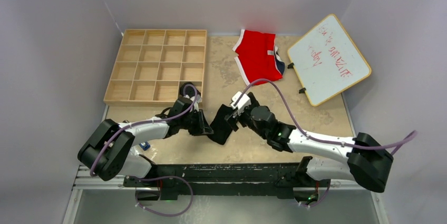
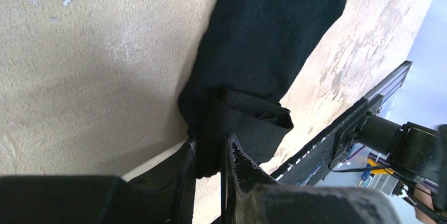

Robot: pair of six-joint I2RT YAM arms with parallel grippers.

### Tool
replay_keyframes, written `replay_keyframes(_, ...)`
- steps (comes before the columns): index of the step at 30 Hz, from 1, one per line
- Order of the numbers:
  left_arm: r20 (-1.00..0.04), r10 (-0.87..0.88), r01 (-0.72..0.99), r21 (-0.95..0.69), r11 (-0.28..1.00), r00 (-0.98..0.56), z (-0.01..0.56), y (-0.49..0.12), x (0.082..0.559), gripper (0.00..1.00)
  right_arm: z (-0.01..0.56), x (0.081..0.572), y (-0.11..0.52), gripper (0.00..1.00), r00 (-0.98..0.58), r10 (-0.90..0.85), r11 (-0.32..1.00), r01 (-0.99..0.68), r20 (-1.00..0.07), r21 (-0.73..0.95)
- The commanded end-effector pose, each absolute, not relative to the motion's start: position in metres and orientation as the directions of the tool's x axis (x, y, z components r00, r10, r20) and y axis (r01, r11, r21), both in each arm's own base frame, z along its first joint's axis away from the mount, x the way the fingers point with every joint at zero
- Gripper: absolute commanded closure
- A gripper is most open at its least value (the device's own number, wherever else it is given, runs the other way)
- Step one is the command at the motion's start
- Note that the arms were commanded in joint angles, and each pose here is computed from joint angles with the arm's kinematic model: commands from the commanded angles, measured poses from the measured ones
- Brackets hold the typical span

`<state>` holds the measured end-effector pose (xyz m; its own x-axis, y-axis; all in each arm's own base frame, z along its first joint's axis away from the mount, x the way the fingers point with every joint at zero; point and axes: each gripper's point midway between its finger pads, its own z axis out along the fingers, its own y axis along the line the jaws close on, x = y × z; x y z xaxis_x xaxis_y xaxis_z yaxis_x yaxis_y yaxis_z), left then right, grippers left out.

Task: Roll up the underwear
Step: Roll the underwear to the center of the board.

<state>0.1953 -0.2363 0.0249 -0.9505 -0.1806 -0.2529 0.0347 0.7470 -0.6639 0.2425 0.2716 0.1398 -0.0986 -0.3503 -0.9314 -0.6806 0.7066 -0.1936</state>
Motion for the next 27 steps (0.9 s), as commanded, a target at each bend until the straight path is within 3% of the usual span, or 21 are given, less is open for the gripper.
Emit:
replay_keyframes(1, -0.278, -0.187, 0.042, -0.654, 0.756, -0.942, 0.033, -0.237, 0.202, 0.96, 0.126, 0.222, 0.296, 0.08, 0.028, -0.433, 0.549, -0.785, -0.901, -0.288)
replay_keyframes(5, -0.274, -0.189, 0.038, -0.653, 0.756, -0.943, 0.033, -0.238, 0.202, 0.96, 0.122, 0.168, 0.323, 0.12, 0.345, -0.374, 0.255, -0.855, -0.861, -0.453)
replay_keyframes(7, -0.273, -0.190, 0.037, -0.655, 0.755, -0.943, 0.033, -0.238, 0.203, 0.96, 0.109, 0.151, 0.330, 0.14, 0.380, -0.390, 0.140, -0.876, -0.839, -0.462)
replay_keyframes(11, -0.269, -0.191, 0.036, -0.659, 0.751, -0.944, 0.034, -0.239, 0.203, 0.96, 0.093, 0.137, 0.341, 0.23, 0.421, -0.423, 0.034, -0.877, -0.802, -0.479)
replay_keyframes(17, -0.258, -0.188, 0.031, -0.659, 0.751, -0.948, 0.034, -0.239, 0.201, 0.96, 0.069, 0.135, 0.352, 0.37, 0.462, -0.459, -0.027, -0.861, -0.759, -0.508)
replay_keyframes(27, -0.256, -0.180, 0.037, -0.663, 0.747, -0.950, 0.036, -0.241, 0.201, 0.96, 0.033, 0.165, 0.344, 0.47, 0.401, -0.620, 0.050, -0.837, -0.674, -0.545)
